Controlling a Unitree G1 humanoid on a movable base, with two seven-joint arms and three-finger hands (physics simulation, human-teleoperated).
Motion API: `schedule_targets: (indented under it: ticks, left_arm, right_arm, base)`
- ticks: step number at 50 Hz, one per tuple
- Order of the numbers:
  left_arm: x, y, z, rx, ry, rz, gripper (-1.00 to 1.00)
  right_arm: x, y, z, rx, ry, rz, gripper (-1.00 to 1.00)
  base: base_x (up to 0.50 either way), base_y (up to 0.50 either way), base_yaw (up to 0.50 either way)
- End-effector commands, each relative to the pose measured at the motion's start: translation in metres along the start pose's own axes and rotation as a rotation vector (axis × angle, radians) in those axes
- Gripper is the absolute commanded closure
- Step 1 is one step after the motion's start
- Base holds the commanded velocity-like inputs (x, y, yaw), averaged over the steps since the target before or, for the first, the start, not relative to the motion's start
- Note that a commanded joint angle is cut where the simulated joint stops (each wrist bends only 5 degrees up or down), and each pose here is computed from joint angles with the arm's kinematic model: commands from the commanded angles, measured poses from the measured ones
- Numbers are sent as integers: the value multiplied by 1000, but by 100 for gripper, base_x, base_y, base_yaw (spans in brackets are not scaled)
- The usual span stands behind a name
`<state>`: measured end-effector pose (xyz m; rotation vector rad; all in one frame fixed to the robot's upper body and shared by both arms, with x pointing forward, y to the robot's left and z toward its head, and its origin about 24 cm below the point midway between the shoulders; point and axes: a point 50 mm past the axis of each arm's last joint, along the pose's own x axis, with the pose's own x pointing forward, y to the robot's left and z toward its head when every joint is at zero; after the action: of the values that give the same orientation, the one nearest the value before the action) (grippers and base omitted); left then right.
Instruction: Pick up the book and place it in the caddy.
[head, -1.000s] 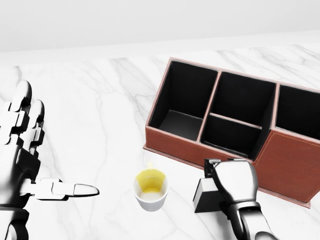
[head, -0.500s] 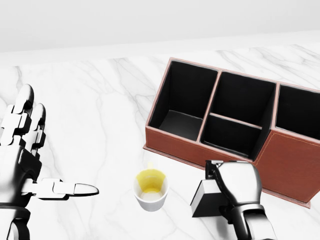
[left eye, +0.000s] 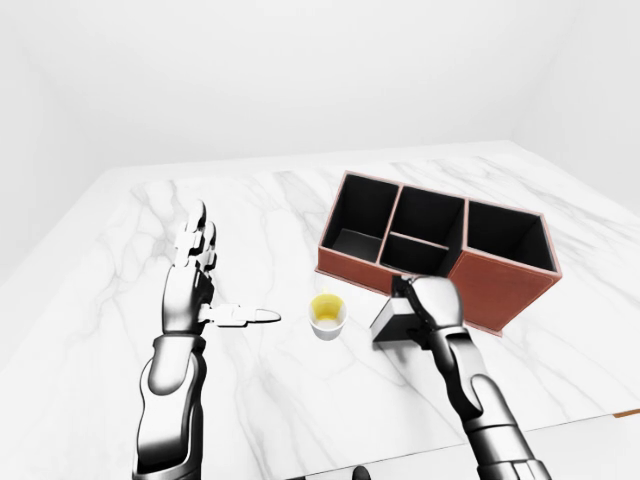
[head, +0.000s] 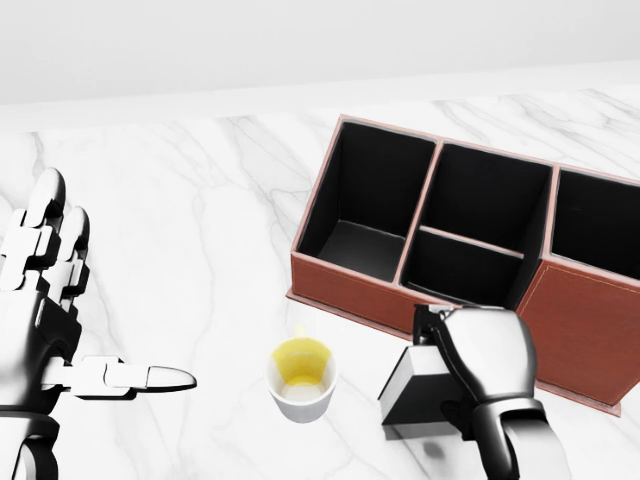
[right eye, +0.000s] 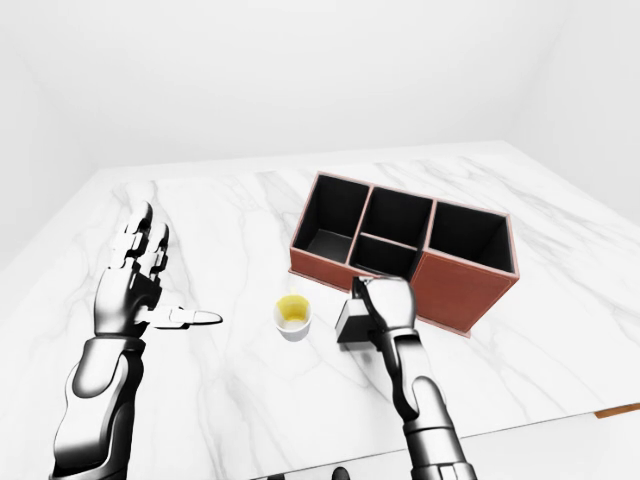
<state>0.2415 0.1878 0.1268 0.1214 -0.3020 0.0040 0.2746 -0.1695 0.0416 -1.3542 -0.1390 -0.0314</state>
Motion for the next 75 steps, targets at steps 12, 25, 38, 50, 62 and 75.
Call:
schedule_targets:
  ticks: [12, 25, 38, 50, 62, 75]
  left_arm:
    - [1, -1, -1, -2, 2, -1, -100]
    - [1, 0, -3, -5, 10, -1, -100]
    - [0, 1, 0, -7, -1, 2, -100]
    - [1, 2, -3, -10, 10, 4, -100]
    - [1, 3, -4, -12, 16, 7, -100]
    - [1, 3, -6, -13, 22, 8, -100]
  right_arm:
    - [9, -38, 11, -22, -11, -73, 100]
    - [29, -60, 15, 5, 13, -100, 100]
    - [42, -75, 20, 10, 21, -124, 100]
    - [57, -88, 23, 32, 16, -142, 100]
    - [61, -97, 25, 26, 2, -147, 100]
    - [70, -115, 29, 34, -19, -169, 100]
  base:
    - [0, 0, 0]
    - [0, 0, 0]
    - [0, 0, 0]
    - [0, 0, 0]
    - [0, 0, 0]
    - [0, 0, 0]
